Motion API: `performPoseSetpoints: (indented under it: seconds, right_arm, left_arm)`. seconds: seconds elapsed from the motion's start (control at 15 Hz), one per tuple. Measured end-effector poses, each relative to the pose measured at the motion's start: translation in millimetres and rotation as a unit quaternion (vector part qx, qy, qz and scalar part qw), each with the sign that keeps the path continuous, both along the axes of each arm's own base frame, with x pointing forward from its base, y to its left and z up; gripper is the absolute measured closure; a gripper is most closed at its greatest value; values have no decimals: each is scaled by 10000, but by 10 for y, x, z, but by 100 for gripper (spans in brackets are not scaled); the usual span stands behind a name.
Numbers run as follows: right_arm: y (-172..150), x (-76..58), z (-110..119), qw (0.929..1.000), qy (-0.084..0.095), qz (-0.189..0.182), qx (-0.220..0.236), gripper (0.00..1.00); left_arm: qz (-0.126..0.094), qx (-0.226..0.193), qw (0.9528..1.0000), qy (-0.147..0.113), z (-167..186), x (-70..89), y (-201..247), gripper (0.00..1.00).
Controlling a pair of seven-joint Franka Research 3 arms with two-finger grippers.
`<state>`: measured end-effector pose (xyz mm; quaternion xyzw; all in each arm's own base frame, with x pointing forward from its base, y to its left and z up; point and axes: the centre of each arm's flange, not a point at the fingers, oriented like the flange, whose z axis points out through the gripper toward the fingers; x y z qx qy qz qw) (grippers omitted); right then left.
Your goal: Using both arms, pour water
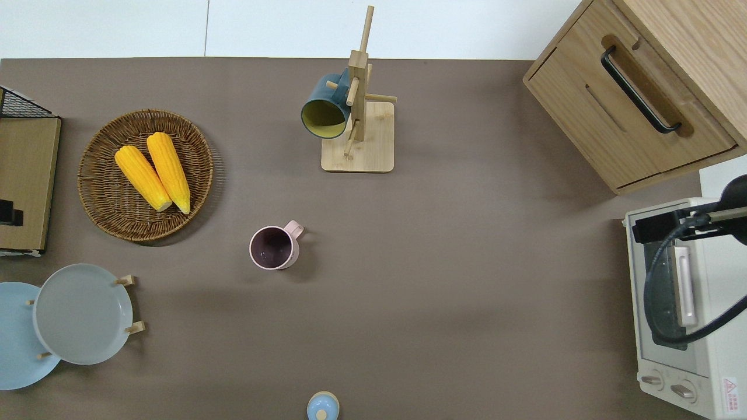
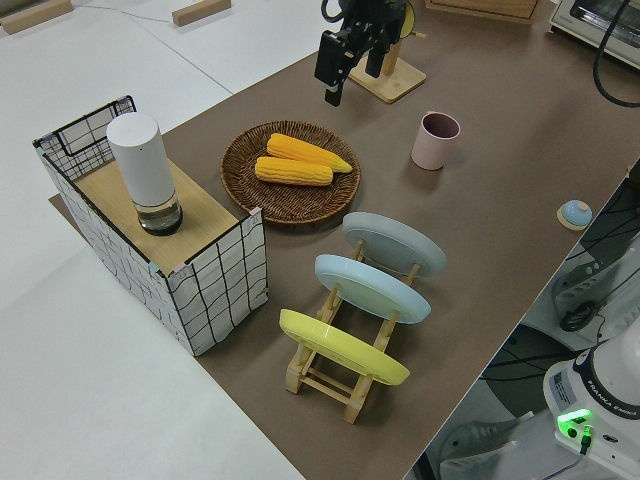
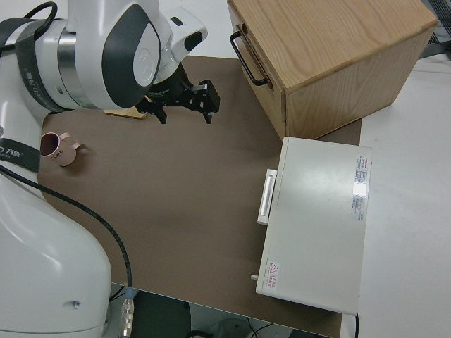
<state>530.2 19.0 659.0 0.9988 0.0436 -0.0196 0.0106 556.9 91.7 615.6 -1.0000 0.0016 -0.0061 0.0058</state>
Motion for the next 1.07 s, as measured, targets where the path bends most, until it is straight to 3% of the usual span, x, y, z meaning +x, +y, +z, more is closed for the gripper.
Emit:
performPoseSetpoints:
  seconds: [0.4, 0.87, 1.07]
  right_arm:
    - [0, 0, 0, 10000, 0, 0, 0, 1]
    - [0, 0, 0, 10000, 0, 0, 0, 1]
    - [0, 0, 0, 10000, 0, 0, 0, 1]
  left_arm:
    - [-303, -19, 9993, 199, 43, -38, -1077, 0]
    - [-648, -7, 9975, 288, 43, -96, -1476, 0]
    - [-685, -130, 9971, 301, 50, -113, -1550, 0]
